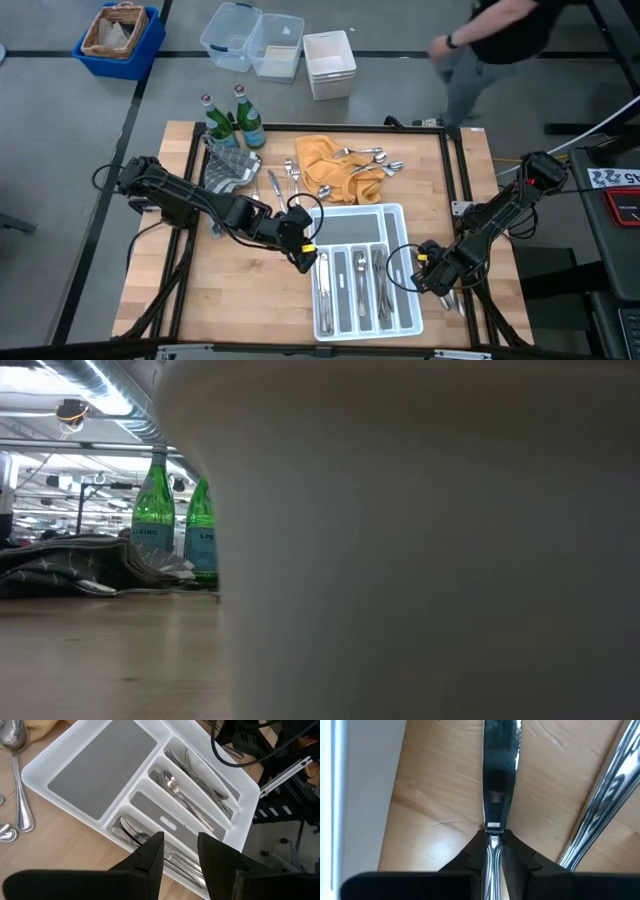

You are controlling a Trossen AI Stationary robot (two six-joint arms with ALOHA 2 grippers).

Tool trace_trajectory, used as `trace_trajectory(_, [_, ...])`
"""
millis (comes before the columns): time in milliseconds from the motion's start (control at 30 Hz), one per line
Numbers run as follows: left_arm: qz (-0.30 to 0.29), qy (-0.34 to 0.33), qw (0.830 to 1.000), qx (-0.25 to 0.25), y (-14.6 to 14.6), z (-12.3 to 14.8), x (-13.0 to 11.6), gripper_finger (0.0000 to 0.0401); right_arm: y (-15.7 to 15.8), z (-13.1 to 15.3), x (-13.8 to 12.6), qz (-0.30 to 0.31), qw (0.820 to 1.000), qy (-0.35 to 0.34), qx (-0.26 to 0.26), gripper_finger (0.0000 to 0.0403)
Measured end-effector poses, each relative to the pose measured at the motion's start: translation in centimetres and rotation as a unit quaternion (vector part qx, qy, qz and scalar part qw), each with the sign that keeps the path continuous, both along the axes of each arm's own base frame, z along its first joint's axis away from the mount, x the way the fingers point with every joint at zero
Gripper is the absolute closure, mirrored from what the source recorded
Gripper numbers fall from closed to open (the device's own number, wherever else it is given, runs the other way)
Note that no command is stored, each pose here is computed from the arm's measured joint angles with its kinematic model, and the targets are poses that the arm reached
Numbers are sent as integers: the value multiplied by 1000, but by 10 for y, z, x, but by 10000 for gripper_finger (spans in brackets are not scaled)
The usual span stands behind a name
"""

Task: Sort silverware
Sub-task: Put the table knife into the silverware tray

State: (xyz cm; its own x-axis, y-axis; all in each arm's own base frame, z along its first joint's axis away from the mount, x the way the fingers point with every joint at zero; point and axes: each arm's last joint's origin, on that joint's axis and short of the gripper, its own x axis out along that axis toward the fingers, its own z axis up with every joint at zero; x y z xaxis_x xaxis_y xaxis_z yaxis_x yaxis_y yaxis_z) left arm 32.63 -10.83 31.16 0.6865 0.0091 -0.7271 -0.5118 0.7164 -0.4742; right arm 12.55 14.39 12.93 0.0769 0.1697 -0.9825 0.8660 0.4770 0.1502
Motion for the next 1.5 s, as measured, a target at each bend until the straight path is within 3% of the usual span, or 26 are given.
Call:
trace_trajectory(467, [-1,0,1000,1,0,0,0,292,0,17,0,-15,1000,-4,10,353])
trace_trajectory(900, [-1,0,1000,1,0,0,0,292,3,19,-3,3,997,49,65,355])
trace_trajectory(1300, [-2,0,1000,3,0,0,0,292,-3,40,-6,0,996,-15,91,399])
trace_trajectory(1500, [-4,0,1000,4,0,0,0,292,-4,42,-6,0,995,-19,94,386])
